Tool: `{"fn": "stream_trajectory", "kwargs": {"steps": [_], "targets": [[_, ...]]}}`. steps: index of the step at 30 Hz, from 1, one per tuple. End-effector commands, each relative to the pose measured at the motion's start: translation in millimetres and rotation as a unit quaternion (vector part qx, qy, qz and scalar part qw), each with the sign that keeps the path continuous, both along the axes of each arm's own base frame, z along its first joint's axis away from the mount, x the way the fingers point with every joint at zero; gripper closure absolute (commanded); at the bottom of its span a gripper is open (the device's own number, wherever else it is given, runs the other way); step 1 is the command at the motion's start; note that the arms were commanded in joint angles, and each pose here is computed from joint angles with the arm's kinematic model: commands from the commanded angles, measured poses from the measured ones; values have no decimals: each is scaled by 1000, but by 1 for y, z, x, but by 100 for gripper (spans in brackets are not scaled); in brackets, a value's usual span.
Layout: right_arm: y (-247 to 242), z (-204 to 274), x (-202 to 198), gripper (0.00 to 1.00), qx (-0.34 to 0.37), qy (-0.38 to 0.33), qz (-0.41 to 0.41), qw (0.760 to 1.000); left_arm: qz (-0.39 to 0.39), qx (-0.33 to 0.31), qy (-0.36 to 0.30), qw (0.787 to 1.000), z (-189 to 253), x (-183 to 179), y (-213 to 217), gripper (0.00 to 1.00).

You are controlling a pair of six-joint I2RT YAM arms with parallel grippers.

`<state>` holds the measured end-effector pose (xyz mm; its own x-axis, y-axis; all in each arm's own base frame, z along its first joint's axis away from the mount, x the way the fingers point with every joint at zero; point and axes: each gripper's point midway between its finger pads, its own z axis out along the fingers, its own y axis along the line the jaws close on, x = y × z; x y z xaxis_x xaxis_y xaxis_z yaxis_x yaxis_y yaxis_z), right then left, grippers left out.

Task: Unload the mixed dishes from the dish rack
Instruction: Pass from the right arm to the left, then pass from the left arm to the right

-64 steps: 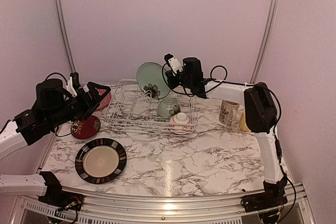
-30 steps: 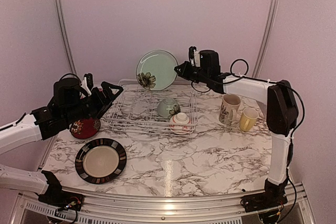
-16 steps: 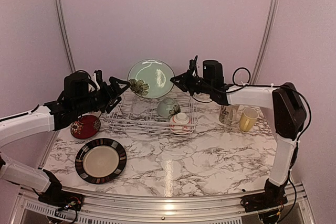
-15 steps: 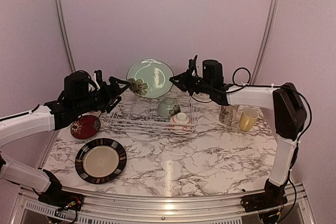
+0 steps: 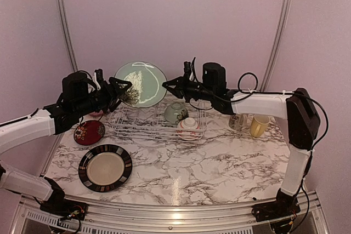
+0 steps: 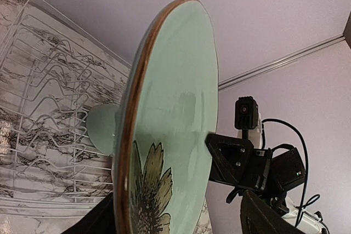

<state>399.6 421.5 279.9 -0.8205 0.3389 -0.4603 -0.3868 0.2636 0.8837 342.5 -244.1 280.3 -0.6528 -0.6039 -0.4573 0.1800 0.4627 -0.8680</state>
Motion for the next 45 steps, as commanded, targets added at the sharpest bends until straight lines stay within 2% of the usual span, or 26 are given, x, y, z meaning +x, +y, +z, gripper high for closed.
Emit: {"fn": "stream_trajectory", "kwargs": {"steps": [1,10,14,22,25,27,31,32,33,37,38,40,45], "targets": [[1,102,-23,100,109,-90,26,990,32,0,-20,999,13,-4,18,30],[2,105,-39,100,135,-83,44,986,62,-5,-18,998,14,-12,35,58],[6,105,-46,100,132,-87,49,986,65,-4,-20,998,15,-13,37,66],[12,103,-53,100,120,-96,47,987,61,0,-13,998,11,-12,35,70],[12,102,-54,100,111,-107,42,987,65,4,-6,998,10,-13,37,83],[9,99,-54,100,101,-116,33,987,66,2,3,998,7,-13,37,100],[6,90,-56,100,75,-139,28,987,60,-3,17,998,1,-16,37,100],[5,87,-57,97,69,-142,28,987,57,-6,21,998,-2,-17,37,100],[4,85,-56,90,63,-143,27,987,53,-12,22,998,-3,-19,37,100],[11,73,-57,50,37,-129,46,990,45,-29,15,998,-3,-25,40,100],[13,70,-58,44,38,-121,50,991,45,-33,14,998,-3,-26,41,100],[13,65,-59,40,42,-108,51,992,45,-39,9,998,-1,-30,44,100],[24,51,-62,39,35,-90,51,994,45,-49,1,998,2,-34,48,100]]}}
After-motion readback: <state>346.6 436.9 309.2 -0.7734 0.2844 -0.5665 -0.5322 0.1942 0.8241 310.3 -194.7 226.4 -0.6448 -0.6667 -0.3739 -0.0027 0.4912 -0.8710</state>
